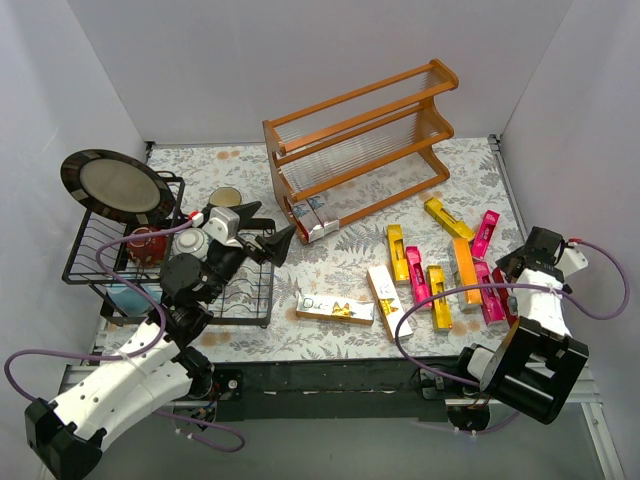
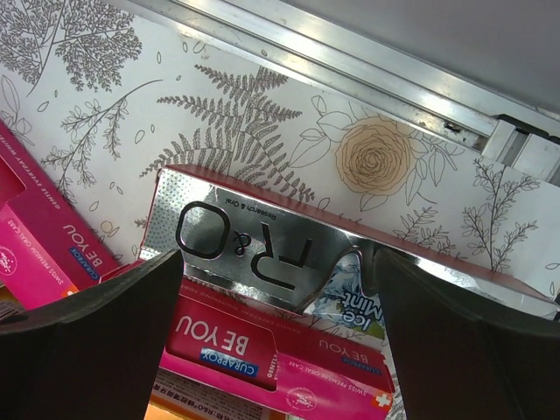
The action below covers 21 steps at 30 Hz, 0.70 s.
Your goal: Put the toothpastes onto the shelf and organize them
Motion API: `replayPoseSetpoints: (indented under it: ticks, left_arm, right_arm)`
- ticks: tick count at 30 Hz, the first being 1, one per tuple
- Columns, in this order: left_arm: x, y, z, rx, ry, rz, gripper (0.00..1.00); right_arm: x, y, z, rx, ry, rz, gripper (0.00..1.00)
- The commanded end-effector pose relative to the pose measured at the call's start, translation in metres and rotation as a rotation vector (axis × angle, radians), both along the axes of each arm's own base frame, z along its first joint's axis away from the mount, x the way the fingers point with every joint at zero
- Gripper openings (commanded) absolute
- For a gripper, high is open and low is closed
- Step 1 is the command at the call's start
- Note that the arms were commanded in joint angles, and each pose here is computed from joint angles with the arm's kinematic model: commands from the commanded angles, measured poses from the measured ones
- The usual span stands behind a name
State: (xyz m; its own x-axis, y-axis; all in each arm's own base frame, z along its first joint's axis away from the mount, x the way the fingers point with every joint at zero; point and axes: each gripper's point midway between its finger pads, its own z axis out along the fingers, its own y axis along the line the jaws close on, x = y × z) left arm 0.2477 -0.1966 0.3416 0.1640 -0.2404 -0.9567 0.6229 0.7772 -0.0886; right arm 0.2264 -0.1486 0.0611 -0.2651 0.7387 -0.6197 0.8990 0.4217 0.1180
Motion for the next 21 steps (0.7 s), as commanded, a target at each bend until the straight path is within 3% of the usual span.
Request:
replayPoseSetpoints:
  ticks: [1,6,9,21]
  left_arm:
    - [-0.004,-0.003,0.012,-0.006,-0.017,-0.023,0.98]
    - [-0.006,-0.009,0.01,0.005,-0.016,-0.054,0.98]
    - [-0.005,-0.01,0.009,0.006,-0.011,-0.058,0.98]
    - [-0.002,-0.012,0.003,0.022,0.002,-0.055,0.98]
  right_arm:
    - [0.004,0.011,-0.017,0.064,-0.005,0.048,0.97]
    - [0.03,0.03,-0.008,0.116,-0.159,0.144,0.9]
    - [0.045,0.045,-0.004,0.173,-0.219,0.194,0.91]
    - [0.1,0.099,0.002,0.245,-0.234,0.413,0.92]
